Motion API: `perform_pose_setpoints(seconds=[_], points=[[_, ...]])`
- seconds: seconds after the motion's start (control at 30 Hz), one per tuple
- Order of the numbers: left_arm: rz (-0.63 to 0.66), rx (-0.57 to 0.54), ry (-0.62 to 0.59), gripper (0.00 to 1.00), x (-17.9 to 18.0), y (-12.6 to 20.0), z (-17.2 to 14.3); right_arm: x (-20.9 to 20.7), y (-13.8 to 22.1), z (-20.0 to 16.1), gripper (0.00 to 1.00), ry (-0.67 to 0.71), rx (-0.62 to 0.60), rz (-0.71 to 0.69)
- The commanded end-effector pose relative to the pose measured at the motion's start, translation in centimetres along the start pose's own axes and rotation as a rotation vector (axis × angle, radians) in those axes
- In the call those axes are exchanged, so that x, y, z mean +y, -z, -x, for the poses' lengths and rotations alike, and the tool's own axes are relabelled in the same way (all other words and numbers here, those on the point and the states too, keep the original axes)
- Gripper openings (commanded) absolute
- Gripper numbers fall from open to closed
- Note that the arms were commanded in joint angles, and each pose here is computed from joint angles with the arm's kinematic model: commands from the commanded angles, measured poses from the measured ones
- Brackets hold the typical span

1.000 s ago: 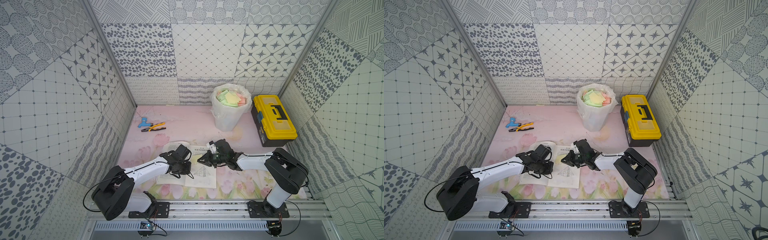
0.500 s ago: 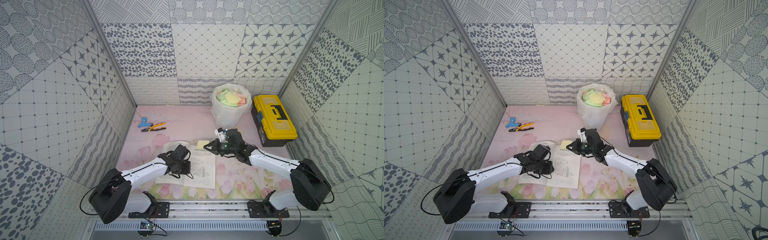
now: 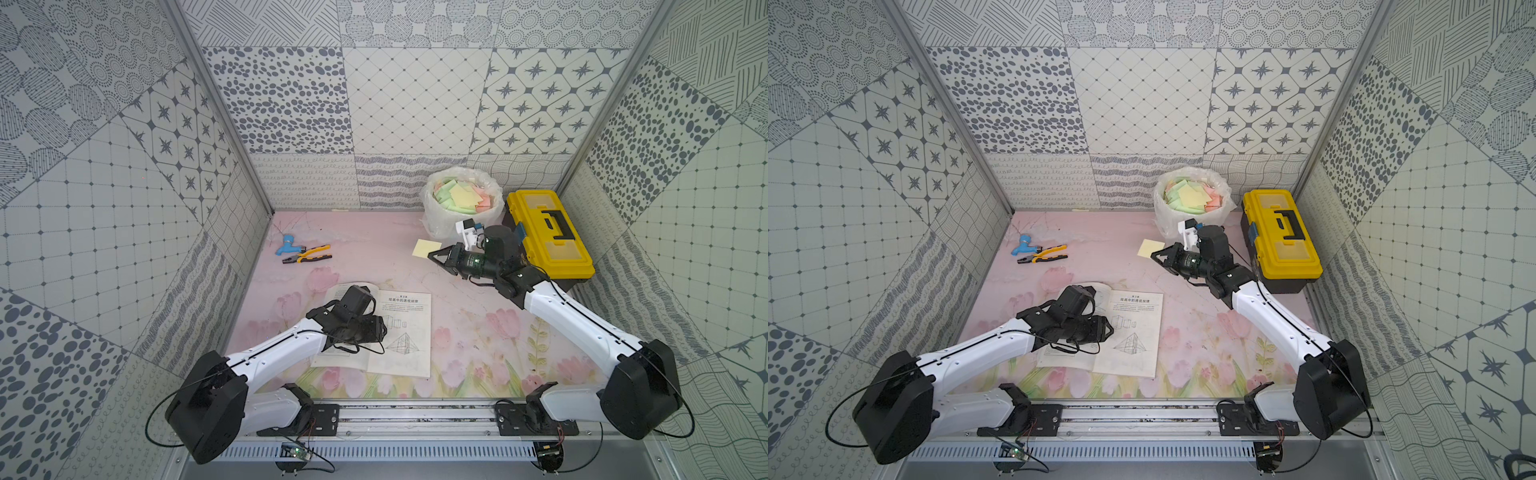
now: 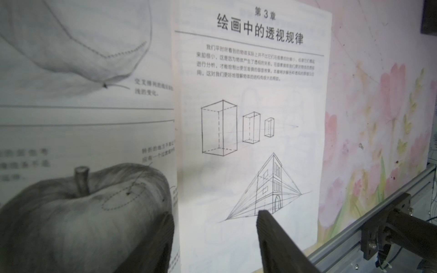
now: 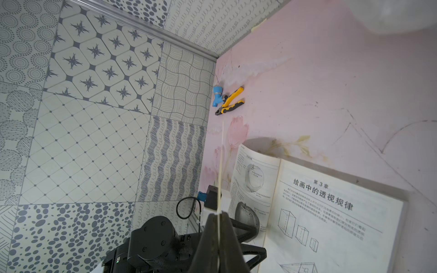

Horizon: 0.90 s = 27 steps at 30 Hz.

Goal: Peel off the used sticky note
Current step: Place the note in the trash bin.

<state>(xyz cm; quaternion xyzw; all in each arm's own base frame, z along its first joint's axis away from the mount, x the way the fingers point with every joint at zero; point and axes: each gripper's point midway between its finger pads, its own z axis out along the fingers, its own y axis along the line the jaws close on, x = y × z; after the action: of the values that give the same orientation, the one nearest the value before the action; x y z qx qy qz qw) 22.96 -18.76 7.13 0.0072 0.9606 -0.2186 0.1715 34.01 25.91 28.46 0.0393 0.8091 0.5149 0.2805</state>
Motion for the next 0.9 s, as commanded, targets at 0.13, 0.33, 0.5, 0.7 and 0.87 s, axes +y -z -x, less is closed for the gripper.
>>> perform_pose_setpoints(seconds=[0.13,0.33,0.5,0.7,0.87], points=[[-0.068,-0.057,0.045,0.73,-0.7,0.7,1.4,4.0,3.6,7.1,0.00,0.093,-0.137,0.056],[-0.105,-0.078,0.056,0.81,-1.2,1.1,2.0,2.8,4.6,12.7,0.00,0.074,-0.216,0.006],[-0.134,-0.099,0.061,0.86,-1.7,1.5,2.8,0.0,3.8,16.2,0.00,0.039,-0.232,-0.059],[-0.159,-0.141,0.066,0.90,-2.2,2.3,3.8,-3.3,1.8,18.6,0.18,0.026,-0.211,-0.162],[-0.172,-0.183,0.075,0.93,-2.4,3.3,4.6,-3.8,2.3,19.5,0.40,0.052,-0.225,-0.236]])
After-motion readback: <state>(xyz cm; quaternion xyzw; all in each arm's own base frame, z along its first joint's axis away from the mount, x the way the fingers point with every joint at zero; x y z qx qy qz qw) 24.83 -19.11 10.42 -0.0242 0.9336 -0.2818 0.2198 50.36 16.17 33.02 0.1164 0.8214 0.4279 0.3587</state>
